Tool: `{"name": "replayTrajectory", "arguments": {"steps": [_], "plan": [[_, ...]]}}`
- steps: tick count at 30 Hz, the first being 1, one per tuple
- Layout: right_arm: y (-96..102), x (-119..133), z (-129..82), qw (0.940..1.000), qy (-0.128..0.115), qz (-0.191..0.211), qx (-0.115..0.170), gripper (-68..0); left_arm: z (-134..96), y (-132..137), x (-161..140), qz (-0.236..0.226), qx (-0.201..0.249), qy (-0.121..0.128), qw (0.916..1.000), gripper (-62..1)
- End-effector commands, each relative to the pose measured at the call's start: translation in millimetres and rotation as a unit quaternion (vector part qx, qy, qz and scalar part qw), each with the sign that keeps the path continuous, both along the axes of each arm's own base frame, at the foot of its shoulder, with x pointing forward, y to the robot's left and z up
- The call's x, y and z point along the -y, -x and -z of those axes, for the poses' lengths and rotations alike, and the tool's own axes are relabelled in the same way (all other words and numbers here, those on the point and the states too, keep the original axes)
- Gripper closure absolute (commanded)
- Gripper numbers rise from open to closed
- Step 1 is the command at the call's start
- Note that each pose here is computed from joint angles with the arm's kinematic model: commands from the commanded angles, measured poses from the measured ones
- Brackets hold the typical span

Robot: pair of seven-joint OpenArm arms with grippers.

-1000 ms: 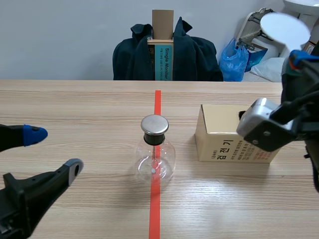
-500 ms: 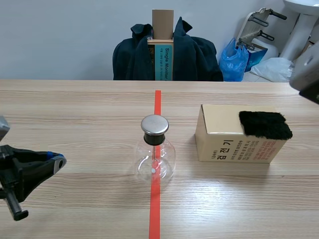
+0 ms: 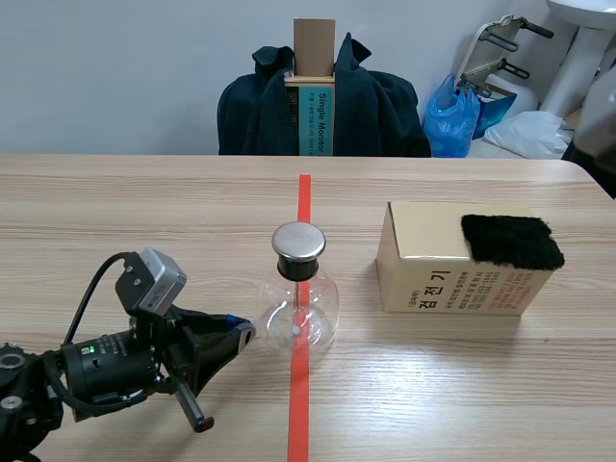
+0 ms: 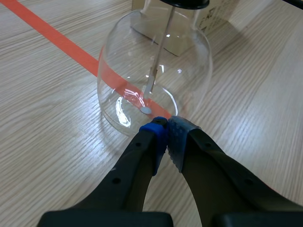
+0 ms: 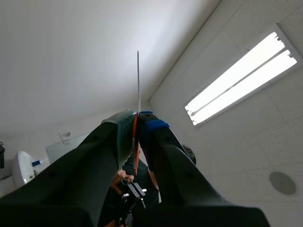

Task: Do the electroscope experiment.
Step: 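Bring the plate to the electroscope and point at the metal foil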

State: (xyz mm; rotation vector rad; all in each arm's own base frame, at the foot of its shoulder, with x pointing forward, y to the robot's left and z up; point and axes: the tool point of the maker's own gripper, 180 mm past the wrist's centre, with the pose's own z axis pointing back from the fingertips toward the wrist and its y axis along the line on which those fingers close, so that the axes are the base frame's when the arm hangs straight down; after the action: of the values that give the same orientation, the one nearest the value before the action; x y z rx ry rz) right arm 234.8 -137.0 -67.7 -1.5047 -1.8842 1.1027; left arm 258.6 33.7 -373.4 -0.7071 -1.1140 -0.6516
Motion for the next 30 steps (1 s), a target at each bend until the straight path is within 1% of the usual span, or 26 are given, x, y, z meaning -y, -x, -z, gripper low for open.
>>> {"name": "replayTrajectory", "arguments": {"steps": [1, 4, 7, 10, 14, 17, 20, 24, 30], "plan": [[-5.8, -7.3, -6.8, 0.9999, -0.005, -0.013, 0.007, -0.8, -11.7, -8.8, -2.4, -0.011, 0.020, 0.011, 0.9997, -1.9], [-17.5, -17.1, 4.7, 0.9995, -0.009, -0.028, -0.010, -0.8, -10.9, -12.0, -3.9, -0.024, 0.025, 0.010, 0.9994, -1.9], [-28.2, -28.5, 24.3, 0.9986, -0.006, -0.043, -0.030, -0.8, -10.7, -12.1, -4.0, -0.024, 0.025, 0.010, 0.9994, -1.9], [-39.4, -39.2, 53.2, 0.9965, -0.001, -0.055, -0.062, -0.8, -10.6, -13.0, -4.8, -0.027, 0.026, 0.008, 0.9993, -1.9], [-52.1, -50.5, 96.6, 0.9923, 0.020, -0.060, -0.107, -0.8, -10.2, -13.8, -5.6, -0.030, 0.027, 0.006, 0.9992, -1.9], [-57.0, -56.2, 127.7, 0.9879, 0.037, -0.059, -0.139, -0.8, -10.2, -13.8, -5.6, -0.030, 0.027, 0.006, 0.9992, -1.9], [-56.6, -60.2, 152.6, 0.9831, 0.044, -0.059, -0.168, -0.8, -9.6, -13.6, -5.6, -0.030, 0.026, 0.005, 0.9992, -1.9], [-53.2, -64.5, 172.9, 0.9779, 0.043, -0.065, -0.194, -0.8, -9.6, -13.6, -5.6, -0.030, 0.026, 0.005, 0.9992, -1.9], [-50.7, -67.8, 187.8, 0.9734, 0.045, -0.072, -0.213, -0.8, -9.6, -13.7, -5.7, -0.030, 0.026, 0.004, 0.9992, -1.9]]}}
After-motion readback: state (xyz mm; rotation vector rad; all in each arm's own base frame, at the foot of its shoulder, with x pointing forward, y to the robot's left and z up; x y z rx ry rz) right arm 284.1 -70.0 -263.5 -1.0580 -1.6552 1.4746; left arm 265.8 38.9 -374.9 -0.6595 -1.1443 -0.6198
